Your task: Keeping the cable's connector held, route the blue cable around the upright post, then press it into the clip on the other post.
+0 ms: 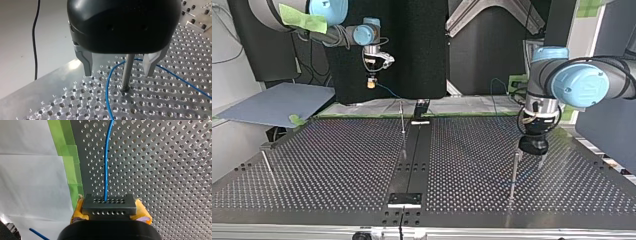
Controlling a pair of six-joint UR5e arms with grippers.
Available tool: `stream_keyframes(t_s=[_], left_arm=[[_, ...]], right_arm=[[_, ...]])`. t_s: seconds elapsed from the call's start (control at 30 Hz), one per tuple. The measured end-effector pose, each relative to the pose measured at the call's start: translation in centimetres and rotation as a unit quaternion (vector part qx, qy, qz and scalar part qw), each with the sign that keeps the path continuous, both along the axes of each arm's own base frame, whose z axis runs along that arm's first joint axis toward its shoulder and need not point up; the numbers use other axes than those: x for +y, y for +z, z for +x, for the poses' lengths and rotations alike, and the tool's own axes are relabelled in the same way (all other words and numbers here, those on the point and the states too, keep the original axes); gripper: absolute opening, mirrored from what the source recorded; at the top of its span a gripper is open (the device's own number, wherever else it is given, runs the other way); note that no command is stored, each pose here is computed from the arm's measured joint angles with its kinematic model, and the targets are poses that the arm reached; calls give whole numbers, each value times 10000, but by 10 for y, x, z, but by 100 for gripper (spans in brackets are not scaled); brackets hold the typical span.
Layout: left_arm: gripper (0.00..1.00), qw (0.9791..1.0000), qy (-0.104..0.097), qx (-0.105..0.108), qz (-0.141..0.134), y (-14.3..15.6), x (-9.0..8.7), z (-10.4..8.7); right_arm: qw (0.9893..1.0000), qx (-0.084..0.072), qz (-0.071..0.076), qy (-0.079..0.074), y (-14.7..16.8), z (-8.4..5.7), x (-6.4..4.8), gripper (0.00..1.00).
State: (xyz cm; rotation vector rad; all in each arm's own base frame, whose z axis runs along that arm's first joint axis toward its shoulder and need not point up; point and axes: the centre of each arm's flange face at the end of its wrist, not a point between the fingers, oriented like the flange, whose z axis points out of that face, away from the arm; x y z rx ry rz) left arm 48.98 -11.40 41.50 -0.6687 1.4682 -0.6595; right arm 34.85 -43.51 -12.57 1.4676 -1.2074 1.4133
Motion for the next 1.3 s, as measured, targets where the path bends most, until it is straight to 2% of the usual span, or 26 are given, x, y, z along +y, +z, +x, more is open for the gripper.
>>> stream_keyframes(t_s=[0.27,0.83,1.1,1.23,1.3], left_arm=[[100,9997,51,101,221,5,-4,-11],[100,9990,76,-106,436,41,-13,-61],[100,9968,246,-100,748,62,-14,-89],[100,9955,194,-211,898,69,-20,-96],[100,9947,102,-292,984,71,-25,-97]], right_arm=[[10000,0,2,4,0,0,0,0],[10000,-36,-5,17,0,1,0,0],[10000,-84,-8,23,1,1,-1,0],[10000,-92,-11,28,1,1,-1,0],[9999,-97,-13,28,1,1,-1,0]])
